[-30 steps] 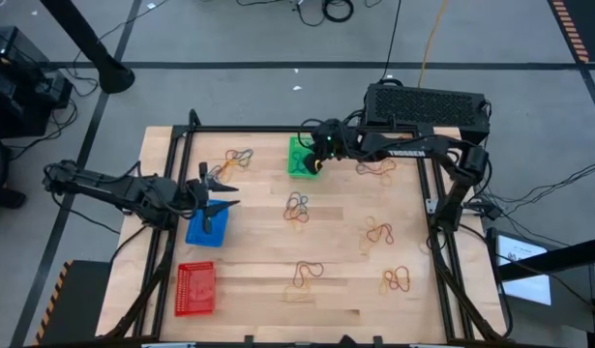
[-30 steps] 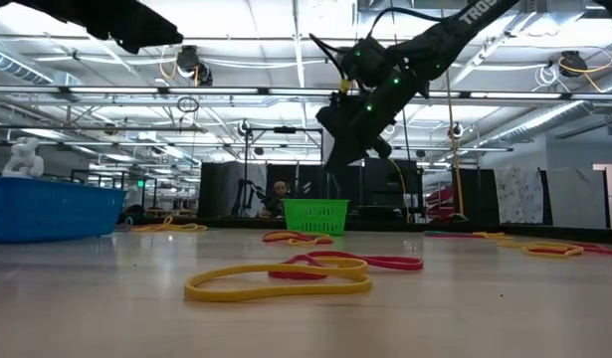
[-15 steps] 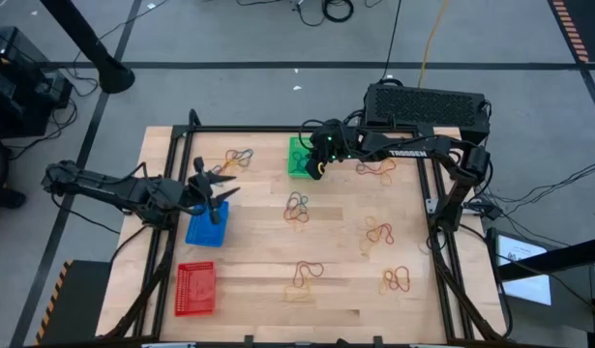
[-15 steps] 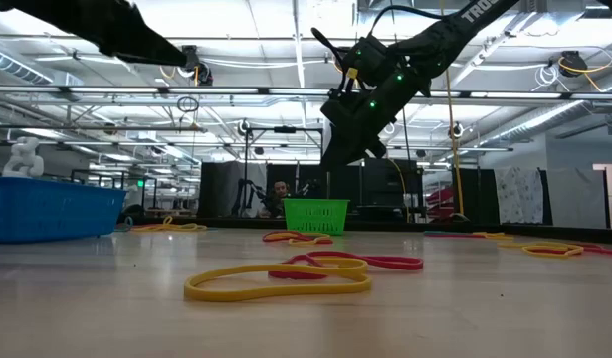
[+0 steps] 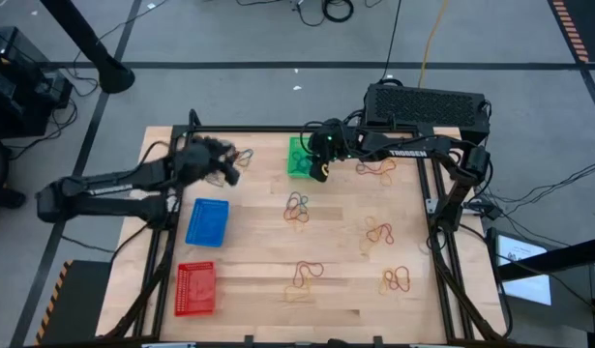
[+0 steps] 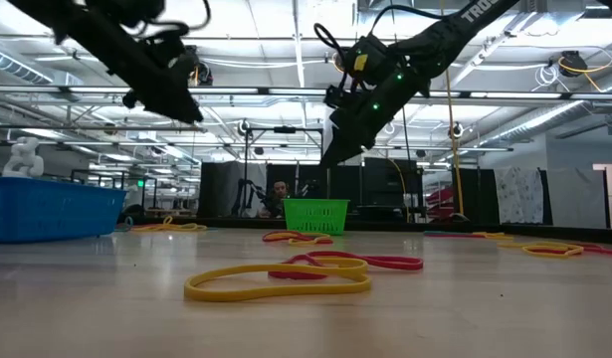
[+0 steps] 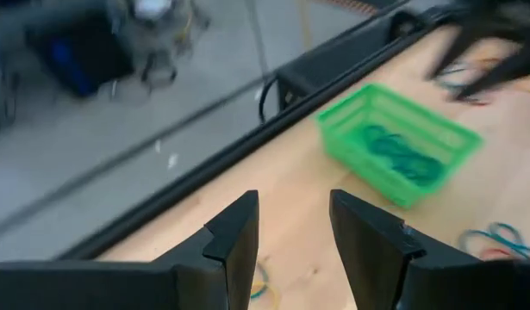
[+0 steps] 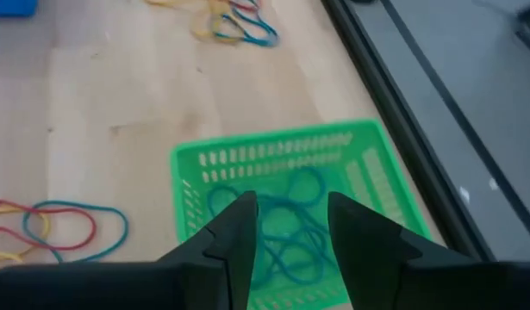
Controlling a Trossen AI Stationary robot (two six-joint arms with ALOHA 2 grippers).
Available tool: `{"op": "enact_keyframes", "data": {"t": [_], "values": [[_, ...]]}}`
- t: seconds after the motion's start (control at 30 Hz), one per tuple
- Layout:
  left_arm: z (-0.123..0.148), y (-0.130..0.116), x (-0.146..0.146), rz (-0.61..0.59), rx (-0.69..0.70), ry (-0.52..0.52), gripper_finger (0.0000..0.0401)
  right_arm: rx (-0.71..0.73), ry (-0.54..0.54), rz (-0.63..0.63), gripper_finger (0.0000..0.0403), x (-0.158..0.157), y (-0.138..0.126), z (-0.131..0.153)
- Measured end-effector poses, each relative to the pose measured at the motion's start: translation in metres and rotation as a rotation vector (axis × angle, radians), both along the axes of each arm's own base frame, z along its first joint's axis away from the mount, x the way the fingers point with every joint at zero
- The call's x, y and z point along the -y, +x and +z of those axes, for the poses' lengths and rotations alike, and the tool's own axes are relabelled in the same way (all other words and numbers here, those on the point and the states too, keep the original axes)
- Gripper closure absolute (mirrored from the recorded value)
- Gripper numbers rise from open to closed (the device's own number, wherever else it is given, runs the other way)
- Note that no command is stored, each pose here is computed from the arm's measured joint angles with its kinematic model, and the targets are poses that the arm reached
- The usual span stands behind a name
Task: Sort rubber bands into baskets
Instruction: Put the blue rubber band into the green bin
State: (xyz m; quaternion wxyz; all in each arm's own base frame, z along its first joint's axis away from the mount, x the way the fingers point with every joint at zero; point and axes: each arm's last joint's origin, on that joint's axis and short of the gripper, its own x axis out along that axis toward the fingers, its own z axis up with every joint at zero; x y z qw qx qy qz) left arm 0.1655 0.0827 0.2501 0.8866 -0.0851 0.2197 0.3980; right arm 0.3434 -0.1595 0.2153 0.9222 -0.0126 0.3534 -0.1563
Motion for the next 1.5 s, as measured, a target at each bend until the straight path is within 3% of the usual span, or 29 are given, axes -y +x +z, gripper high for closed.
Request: {"op": "enact_keyframes", "data": {"t": [0.23,0.43,0.53,0.7,0.93,1.07,1.5], "values": [[-0.013,-0.005,-0.060,0.203,-0.193,-0.204,0.0249,0.052,-0.046,0.125,0.0266,-0.001,0.004,0.005],[-0.048,-0.015,-0.095,0.327,-0.381,-0.363,0.0249,0.062,-0.060,0.131,0.0266,-0.001,0.005,0.006],[-0.067,-0.017,-0.105,0.333,-0.428,-0.460,0.0249,0.066,-0.054,0.127,0.0266,-0.001,0.005,0.006],[-0.086,-0.016,-0.111,0.325,-0.477,-0.547,0.0249,0.070,-0.038,0.123,0.0266,-0.003,0.006,0.006],[-0.093,-0.022,-0.103,0.324,-0.571,-0.634,0.0249,0.042,-0.022,0.129,0.0266,-0.006,0.006,0.003],[-0.098,-0.024,-0.099,0.292,-0.558,-0.681,0.0249,0.029,-0.014,0.128,0.0266,-0.007,0.005,0.002],[-0.102,-0.023,-0.098,0.284,-0.542,-0.669,0.0249,0.026,-0.020,0.166,0.0266,-0.018,0.009,0.002]]}}
